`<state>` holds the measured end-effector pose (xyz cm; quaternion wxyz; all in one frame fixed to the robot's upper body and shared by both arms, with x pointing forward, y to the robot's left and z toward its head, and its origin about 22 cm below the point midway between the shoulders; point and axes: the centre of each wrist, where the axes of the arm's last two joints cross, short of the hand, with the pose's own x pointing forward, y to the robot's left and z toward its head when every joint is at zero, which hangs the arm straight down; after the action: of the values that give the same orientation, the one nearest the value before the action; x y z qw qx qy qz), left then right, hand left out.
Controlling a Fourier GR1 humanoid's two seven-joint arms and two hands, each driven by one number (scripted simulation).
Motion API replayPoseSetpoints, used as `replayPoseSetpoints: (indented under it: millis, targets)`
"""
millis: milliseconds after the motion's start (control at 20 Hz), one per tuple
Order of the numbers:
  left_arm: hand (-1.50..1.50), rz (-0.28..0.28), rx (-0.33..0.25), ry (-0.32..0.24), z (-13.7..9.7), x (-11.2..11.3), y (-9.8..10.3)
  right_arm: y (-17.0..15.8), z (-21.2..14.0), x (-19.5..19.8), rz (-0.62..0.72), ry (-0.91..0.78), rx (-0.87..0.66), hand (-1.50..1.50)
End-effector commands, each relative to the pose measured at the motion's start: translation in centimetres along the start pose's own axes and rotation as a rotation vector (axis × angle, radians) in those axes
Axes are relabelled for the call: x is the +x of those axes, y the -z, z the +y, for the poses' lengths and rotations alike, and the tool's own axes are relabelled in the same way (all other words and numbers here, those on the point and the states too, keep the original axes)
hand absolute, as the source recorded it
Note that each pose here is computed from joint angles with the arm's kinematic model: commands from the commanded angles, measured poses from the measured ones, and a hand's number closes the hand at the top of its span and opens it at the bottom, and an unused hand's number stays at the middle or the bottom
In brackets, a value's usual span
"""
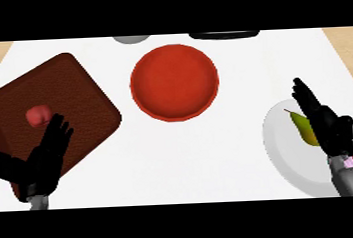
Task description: Pick the pear from the plate and place it in the bowl
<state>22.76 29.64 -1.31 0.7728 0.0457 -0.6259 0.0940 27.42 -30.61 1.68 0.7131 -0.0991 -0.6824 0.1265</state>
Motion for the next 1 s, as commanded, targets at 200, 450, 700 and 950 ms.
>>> replayPoseSetpoints:
  millis: [200, 450, 700, 950]
  targets:
    - [0.0, -0.15, -0.331, 0.038, -6.5, 3.4, 0.5, 0.7, -10.6, 4.8, -0.052, -0.125, 0.034, 1.5]
    - [0.0, -0.122, -0.428, 0.02, -8.7, 4.0, 0.3, -1.9, -11.4, 0.0, 0.108, -0.251, -0.363, -1.5]
    - [0.0, -0.094, -0.462, 0.01, -10.2, 3.7, 1.1, -2.1, -9.5, 2.5, -0.065, -0.345, 0.007, -1.5]
    - [0.0, -0.107, -0.46, 0.014, -9.6, 3.0, 1.1, -1.6, -10.8, 8.1, 0.104, -0.771, 0.019, -1.5]
